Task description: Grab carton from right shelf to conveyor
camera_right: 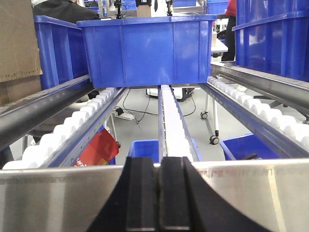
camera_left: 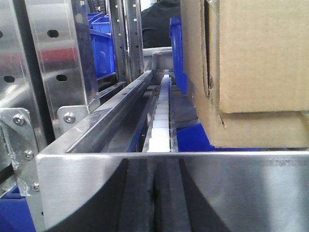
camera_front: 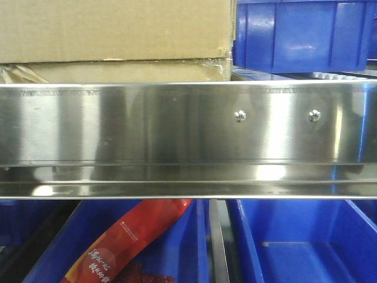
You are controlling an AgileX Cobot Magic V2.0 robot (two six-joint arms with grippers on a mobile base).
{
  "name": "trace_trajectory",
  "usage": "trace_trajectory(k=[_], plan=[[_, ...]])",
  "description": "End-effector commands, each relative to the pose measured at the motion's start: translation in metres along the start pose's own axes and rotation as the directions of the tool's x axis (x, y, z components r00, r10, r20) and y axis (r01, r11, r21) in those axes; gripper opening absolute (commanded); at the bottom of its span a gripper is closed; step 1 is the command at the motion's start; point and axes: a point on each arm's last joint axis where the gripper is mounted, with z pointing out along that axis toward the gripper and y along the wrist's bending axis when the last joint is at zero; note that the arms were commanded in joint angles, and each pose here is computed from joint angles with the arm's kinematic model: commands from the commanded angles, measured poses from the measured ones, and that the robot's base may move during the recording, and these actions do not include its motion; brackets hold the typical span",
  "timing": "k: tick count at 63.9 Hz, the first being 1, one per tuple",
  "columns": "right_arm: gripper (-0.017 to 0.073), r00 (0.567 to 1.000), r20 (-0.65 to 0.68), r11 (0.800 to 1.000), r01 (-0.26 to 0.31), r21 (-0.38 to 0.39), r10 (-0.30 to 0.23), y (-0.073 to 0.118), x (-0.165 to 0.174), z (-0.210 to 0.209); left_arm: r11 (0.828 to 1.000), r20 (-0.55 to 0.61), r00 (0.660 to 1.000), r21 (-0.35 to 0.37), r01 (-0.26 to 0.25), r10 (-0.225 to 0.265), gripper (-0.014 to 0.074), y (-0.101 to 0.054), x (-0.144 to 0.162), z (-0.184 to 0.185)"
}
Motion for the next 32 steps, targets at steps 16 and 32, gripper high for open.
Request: trace_trajectory(k=[16, 32], plan=[[-0.0069, 1.000, 0.025, 1.000, 0.011, 0.002, -0.011, -0.0001, -0.0024, -0.0003, 0.993, 0.024, 0.993, -0.007, -0.116, 0.116, 0.0002, 0.0006, -0.0030, -0.0005], [-0.0069, 0.998, 0.025, 0.998, 0.065, 0.007, -0.065, -0.0004, -0.0025, -0.0003, 0.993, 0.026, 0.993, -0.007, -0.116, 0.116, 0.0002, 0.0006, -0.0032, -0.0005]])
